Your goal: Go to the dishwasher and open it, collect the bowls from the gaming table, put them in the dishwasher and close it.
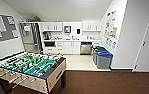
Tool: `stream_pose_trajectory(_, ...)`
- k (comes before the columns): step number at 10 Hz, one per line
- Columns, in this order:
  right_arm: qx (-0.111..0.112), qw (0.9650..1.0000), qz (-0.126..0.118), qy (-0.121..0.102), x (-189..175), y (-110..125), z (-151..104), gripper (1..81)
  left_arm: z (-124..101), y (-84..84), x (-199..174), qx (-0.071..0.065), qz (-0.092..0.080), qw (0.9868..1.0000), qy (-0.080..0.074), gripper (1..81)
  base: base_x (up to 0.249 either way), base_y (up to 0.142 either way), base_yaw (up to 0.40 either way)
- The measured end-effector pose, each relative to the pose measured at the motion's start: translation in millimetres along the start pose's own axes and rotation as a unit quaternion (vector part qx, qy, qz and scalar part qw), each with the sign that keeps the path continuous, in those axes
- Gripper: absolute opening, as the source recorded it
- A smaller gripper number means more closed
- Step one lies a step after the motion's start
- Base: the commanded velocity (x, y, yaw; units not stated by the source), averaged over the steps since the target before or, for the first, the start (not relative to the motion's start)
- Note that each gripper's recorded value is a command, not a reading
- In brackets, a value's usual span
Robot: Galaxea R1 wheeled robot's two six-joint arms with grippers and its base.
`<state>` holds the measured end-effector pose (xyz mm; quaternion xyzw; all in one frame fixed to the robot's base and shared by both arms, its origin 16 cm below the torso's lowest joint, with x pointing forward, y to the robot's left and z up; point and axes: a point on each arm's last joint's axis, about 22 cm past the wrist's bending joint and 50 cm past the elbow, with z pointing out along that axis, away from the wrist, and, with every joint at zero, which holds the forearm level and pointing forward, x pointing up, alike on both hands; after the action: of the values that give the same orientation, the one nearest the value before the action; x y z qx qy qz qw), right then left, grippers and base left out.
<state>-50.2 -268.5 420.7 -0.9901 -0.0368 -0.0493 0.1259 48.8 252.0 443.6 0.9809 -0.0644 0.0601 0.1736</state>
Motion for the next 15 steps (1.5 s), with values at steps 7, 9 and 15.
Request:
stream_pose_trajectory(7, 0.0, 1.0, 0.0, -0.002, -2.4, -0.1, -0.2, 1.0, 0.8, 2.1, -0.4, -0.001, 0.0, 1.0, 0.0, 1.0, 0.133, 0.0, 0.0)
stream_pose_trajectory(9, 0.0, 1.0, 0.0, -0.001, -1.9, -0.2, -0.2, 1.0, 1.5, 4.1, -0.4, -0.003, 0.0, 1.0, -0.001, 1.0, 0.133, 0.0, 0.0)
stream_pose_trajectory(15, 0.0, 1.0, 0.0, -0.001, -1.9, -0.3, -0.2, 1.0, 2.4, 6.6, -0.4, -0.004, 0.0, 1.0, 0.0, 1.0, 0.133, 0.0, 0.0)
